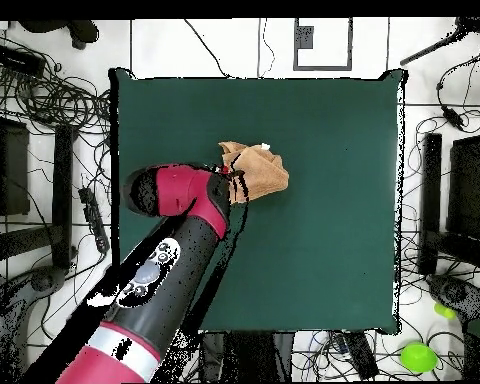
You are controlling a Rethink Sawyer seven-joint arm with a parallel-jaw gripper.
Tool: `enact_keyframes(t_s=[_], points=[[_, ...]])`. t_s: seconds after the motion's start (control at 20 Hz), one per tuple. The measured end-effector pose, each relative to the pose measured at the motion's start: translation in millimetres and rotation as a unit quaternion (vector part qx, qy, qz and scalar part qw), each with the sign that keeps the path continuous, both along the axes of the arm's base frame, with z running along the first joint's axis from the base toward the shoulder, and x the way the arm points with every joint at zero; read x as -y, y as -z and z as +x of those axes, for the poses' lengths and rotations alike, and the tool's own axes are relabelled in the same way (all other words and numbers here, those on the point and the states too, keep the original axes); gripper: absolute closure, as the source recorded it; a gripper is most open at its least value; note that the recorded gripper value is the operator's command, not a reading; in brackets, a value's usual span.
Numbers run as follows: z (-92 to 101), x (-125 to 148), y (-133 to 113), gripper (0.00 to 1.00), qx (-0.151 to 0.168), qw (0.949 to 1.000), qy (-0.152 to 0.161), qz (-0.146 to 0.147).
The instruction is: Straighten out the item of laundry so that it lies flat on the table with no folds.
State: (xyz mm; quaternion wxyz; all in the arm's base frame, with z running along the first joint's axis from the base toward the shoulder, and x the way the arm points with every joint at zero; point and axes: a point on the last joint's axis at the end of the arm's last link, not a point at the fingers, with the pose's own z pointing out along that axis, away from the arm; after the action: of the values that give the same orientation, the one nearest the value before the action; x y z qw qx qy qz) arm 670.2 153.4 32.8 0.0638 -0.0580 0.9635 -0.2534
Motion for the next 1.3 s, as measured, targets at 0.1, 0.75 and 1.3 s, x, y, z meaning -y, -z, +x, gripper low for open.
enact_keyframes(t_s=[0.1,0.75,1.3], points=[[-2.9,6,9,0.0,-0.004,0.9999,-0.002,-0.01],[-3.7,18,35,0.0,0.007,0.9999,0.001,-0.015],[19.9,3,-2,0.0,0.047,0.9977,0.032,0.036]])
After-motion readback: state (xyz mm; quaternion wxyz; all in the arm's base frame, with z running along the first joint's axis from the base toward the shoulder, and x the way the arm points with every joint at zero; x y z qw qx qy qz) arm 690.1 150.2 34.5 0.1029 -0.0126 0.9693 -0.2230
